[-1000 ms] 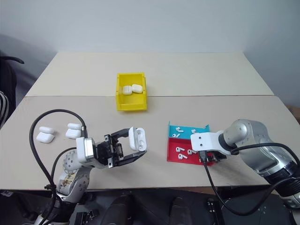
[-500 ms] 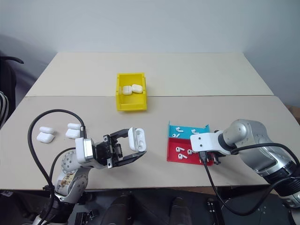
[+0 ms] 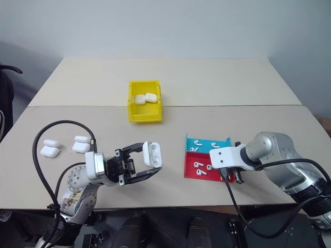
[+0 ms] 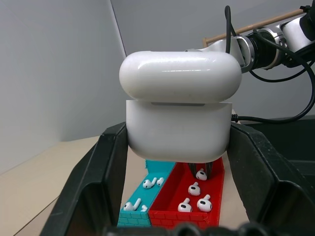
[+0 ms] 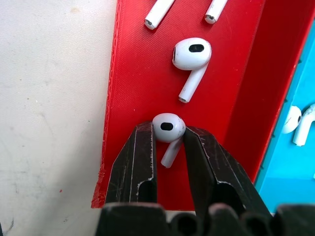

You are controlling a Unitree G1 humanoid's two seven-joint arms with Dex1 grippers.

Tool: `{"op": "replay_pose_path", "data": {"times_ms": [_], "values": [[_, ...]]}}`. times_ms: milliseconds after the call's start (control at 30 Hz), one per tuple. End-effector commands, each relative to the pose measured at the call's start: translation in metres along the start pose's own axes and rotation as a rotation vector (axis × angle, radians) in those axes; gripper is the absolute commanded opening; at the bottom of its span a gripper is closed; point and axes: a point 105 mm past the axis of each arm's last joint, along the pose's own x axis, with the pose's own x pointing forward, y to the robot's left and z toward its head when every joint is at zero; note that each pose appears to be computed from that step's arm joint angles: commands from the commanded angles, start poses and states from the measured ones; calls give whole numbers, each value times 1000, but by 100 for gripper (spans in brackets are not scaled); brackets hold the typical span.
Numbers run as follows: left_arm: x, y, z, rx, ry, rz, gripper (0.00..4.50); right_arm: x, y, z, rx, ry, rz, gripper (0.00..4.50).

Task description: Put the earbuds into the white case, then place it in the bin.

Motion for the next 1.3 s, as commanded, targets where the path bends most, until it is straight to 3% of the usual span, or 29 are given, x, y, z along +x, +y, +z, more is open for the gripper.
{"op": "replay_pose_path", "data": {"times_ms": [33, 267, 433, 700, 933, 1300], "values": [[2, 5, 8, 41, -25, 3, 274, -8, -4, -1, 17, -1, -38, 85], [8, 16, 14, 56, -66, -4, 274, -58, -16, 21, 63, -130, -162, 85], [17, 34, 23, 64, -108, 4, 274, -111, -29, 42, 129, -342, -321, 85], [34, 38, 67, -87, -262, -58, 274, -200, -41, 97, 61, -1014, -628, 85], [40, 37, 62, -152, -170, -92, 274, -216, -23, 138, -97, -1411, -632, 85], [43, 30, 55, -136, -144, -142, 274, -181, -16, 165, -208, -1520, -415, 85]]}}
